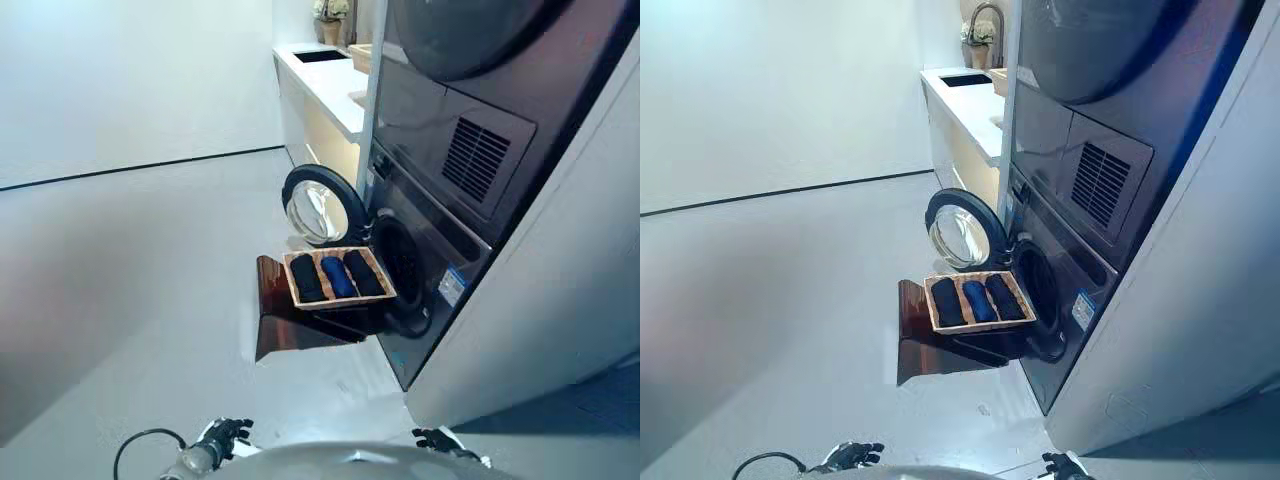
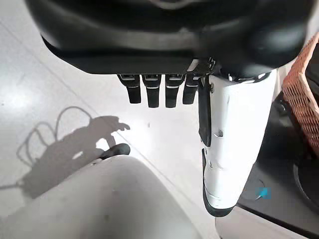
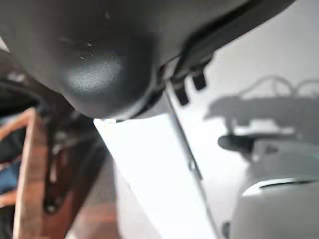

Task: Pick up the clothes and place them into the washing machine

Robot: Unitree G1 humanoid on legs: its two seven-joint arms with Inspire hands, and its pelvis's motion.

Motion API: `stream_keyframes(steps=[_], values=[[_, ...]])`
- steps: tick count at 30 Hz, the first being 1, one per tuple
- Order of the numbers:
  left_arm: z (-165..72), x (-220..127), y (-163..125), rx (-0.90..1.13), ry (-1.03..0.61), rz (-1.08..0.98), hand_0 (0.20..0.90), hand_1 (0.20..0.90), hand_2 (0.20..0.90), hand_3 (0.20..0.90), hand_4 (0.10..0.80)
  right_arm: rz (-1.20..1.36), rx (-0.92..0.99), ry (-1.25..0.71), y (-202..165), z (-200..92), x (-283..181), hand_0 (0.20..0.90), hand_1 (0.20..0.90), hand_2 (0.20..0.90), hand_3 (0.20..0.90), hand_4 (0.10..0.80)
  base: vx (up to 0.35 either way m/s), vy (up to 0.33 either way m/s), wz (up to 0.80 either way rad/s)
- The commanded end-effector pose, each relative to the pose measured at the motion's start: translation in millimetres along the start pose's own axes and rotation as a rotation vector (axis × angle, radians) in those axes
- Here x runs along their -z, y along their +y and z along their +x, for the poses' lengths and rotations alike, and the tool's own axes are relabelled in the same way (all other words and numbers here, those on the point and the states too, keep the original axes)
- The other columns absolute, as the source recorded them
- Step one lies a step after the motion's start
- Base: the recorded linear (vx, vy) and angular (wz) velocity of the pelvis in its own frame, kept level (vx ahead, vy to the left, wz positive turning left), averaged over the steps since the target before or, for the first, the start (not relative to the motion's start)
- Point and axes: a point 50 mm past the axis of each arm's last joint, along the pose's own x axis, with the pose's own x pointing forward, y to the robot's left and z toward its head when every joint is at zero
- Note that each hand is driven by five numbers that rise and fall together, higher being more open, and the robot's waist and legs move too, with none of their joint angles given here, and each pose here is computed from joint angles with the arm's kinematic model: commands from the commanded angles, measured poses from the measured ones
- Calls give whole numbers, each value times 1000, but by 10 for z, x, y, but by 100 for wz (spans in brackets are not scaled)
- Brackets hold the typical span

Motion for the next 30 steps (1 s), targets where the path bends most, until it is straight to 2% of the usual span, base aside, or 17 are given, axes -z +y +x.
stream_keyframes(steps=[1,14,30], values=[[43,-244,9,-5,-75,-29,900,900,900,900,800,-70,11,40,-92,2,48,900,900,900,900,800,0,0,0],[43,-216,-31,18,-61,-13,900,900,900,900,800,-90,-9,40,-46,0,53,900,900,900,900,800,0,0,0],[47,-273,6,11,-78,52,900,900,900,900,800,-86,20,49,-173,8,38,900,900,900,900,800,6,25,0]])
